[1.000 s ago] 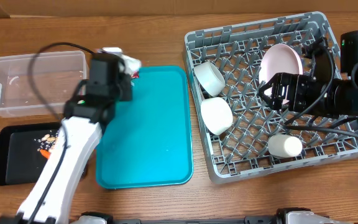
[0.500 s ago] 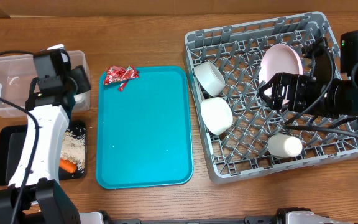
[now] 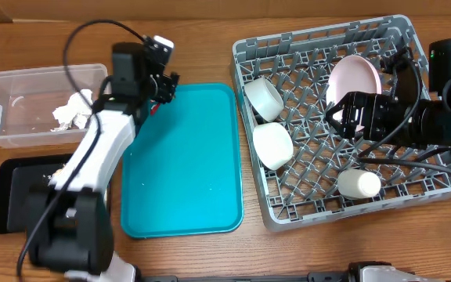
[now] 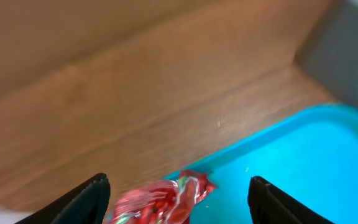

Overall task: Sort waste into correct bins and load items into the dishwasher rack
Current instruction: 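Grasp the red wrapper on the teal tray with the left gripper, then carry the red wrapper left and drop it into the clear bin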

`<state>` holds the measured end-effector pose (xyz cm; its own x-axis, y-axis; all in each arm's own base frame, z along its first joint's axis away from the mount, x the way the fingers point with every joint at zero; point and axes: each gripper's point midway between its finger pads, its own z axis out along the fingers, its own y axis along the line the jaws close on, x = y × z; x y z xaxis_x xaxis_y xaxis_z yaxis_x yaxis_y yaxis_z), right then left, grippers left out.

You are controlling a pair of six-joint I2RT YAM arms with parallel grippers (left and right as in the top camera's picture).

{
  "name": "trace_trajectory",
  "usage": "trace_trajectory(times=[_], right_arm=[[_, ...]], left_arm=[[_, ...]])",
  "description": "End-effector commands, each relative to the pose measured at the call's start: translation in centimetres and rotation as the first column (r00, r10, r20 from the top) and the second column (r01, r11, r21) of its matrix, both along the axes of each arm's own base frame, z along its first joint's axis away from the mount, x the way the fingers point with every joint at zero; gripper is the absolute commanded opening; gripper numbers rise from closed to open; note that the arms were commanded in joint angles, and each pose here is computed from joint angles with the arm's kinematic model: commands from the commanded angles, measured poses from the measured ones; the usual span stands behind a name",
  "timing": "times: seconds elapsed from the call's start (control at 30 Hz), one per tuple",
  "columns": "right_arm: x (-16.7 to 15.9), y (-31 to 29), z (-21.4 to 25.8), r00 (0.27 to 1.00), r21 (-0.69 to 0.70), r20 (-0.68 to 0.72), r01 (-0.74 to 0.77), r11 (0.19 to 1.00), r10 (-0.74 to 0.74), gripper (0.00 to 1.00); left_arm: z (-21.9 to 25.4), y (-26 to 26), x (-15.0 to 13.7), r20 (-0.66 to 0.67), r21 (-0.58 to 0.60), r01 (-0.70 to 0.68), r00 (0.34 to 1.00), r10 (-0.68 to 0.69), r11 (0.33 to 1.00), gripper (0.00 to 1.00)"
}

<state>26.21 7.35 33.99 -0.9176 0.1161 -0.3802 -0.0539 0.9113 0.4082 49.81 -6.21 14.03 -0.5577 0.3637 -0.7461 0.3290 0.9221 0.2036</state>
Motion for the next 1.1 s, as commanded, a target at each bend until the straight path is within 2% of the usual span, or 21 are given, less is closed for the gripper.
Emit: trace_trajectory(times=[0.0,0.2,0.3,0.37,0.53,0.67,0.8,0.93,1.07], right_arm=[[-0.1,0.0,0.3,1.000,-0.006,0.016,-0.003,1.000,0.003,1.00],[-0.1,0.0,0.3,1.000,-0.006,0.016,-0.003,1.000,0.003,1.00],[-0.1,0.0,0.3,1.000,-0.006,0.016,-0.003,1.000,0.003,1.00],[-0.1,0.0,0.3,1.000,-0.006,0.016,-0.003,1.000,0.003,1.00],[-0.1,0.0,0.3,1.000,-0.007,0.016,-0.003,1.000,0.003,1.00],[-0.1,0.0,0.3,1.000,-0.007,0.016,-0.003,1.000,0.003,1.00],[-0.1,0.0,0.3,1.000,-0.007,0.016,-0.003,1.000,0.003,1.00],[-0.1,0.0,0.3,1.000,-0.007,0.016,-0.003,1.000,0.003,1.00],[-0.1,0.0,0.3,1.000,-0.006,0.016,-0.003,1.000,0.003,1.00]], left_arm=[[-3.7,-0.3,0.9,-0.044,0.035,0.060,0.997,-0.058,0.998,0.73],[-7.2,-0.2,1.2,-0.093,0.036,0.061,0.994,-0.057,0.997,0.73],[-9.3,-0.2,1.0,-0.135,0.037,0.062,0.989,-0.057,0.997,0.55],[-10.3,-0.3,0.7,-0.162,0.030,0.056,0.985,-0.051,0.998,0.47],[-10.6,-0.3,0.1,-0.196,0.002,0.033,0.980,-0.032,0.999,0.33],[-10.7,-0.3,-0.4,-0.220,-0.021,0.005,0.975,-0.010,1.000,0.04],[-8.7,-0.5,-0.5,-0.210,-0.077,-0.039,0.977,0.022,0.996,0.04],[-4.3,-0.4,-1.4,-0.185,-0.121,-0.083,0.981,0.060,0.989,0.04],[1.0,2.0,-3.2,-0.141,-0.094,-0.176,0.977,0.162,0.980,0.04]])
